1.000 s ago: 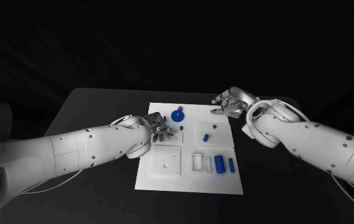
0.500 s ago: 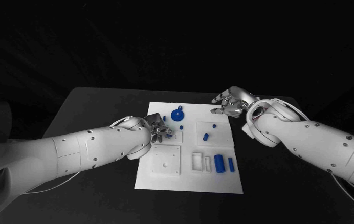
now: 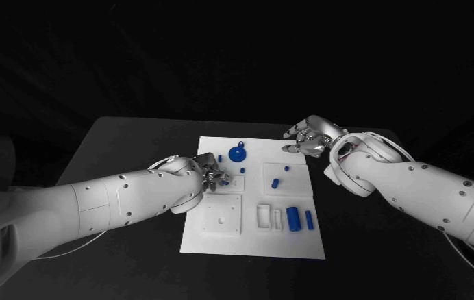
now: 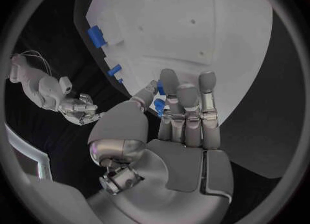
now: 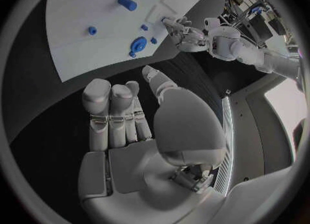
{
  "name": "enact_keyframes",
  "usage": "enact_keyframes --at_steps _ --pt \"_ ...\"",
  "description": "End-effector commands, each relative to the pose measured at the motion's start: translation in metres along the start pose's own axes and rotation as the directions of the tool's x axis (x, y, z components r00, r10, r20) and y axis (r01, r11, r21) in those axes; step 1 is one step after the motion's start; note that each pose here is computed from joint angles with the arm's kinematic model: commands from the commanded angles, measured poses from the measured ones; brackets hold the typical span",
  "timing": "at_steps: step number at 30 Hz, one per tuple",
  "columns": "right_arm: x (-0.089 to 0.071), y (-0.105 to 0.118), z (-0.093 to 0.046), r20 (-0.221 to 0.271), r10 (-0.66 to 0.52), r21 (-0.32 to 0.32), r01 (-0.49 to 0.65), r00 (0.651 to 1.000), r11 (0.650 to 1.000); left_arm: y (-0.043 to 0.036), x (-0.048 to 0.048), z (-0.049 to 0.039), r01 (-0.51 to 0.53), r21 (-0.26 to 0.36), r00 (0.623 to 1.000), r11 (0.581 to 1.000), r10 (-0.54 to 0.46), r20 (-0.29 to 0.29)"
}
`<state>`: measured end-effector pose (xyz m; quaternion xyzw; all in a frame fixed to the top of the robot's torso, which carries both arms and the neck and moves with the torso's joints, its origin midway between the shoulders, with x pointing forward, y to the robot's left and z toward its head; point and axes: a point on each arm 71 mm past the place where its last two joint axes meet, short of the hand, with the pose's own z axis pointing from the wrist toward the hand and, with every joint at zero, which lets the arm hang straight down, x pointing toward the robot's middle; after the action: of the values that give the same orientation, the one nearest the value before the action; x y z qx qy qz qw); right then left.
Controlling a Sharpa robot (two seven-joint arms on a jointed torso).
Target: Assemble the parts on the task board
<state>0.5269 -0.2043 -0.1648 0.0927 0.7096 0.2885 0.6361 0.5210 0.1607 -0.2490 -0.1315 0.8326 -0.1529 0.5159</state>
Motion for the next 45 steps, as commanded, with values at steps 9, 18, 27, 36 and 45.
enact_keyframes --at_steps 9,18,27,36,45 --pt "0.0008 0.0003 -0.0004 -0.012 -0.001 -0.003 0.001 1.000 1.000 -0.0005 0.0043 0.0015 -0.033 -0.014 0.999 0.999 0.032 -0.029" --pt "0.0005 -0.0003 -0.0005 -0.011 -0.001 -0.002 0.001 1.000 1.000 0.0008 0.0065 0.0022 -0.055 -0.019 0.998 0.998 0.054 -0.043" --pt "0.0007 -0.0006 -0.0004 -0.011 -0.001 -0.001 0.001 1.000 1.000 0.0018 0.0070 0.0022 -0.077 -0.021 0.996 0.997 0.076 -0.051" --pt "0.0019 -0.0012 -0.0004 -0.013 0.001 0.000 -0.001 1.000 1.000 0.0032 0.0071 0.0024 -0.084 -0.028 0.995 0.996 0.082 -0.058" --pt "0.0026 -0.0023 -0.0008 -0.015 0.002 0.003 -0.002 1.000 1.000 0.0042 0.0072 0.0029 -0.091 -0.032 0.994 0.995 0.089 -0.067"
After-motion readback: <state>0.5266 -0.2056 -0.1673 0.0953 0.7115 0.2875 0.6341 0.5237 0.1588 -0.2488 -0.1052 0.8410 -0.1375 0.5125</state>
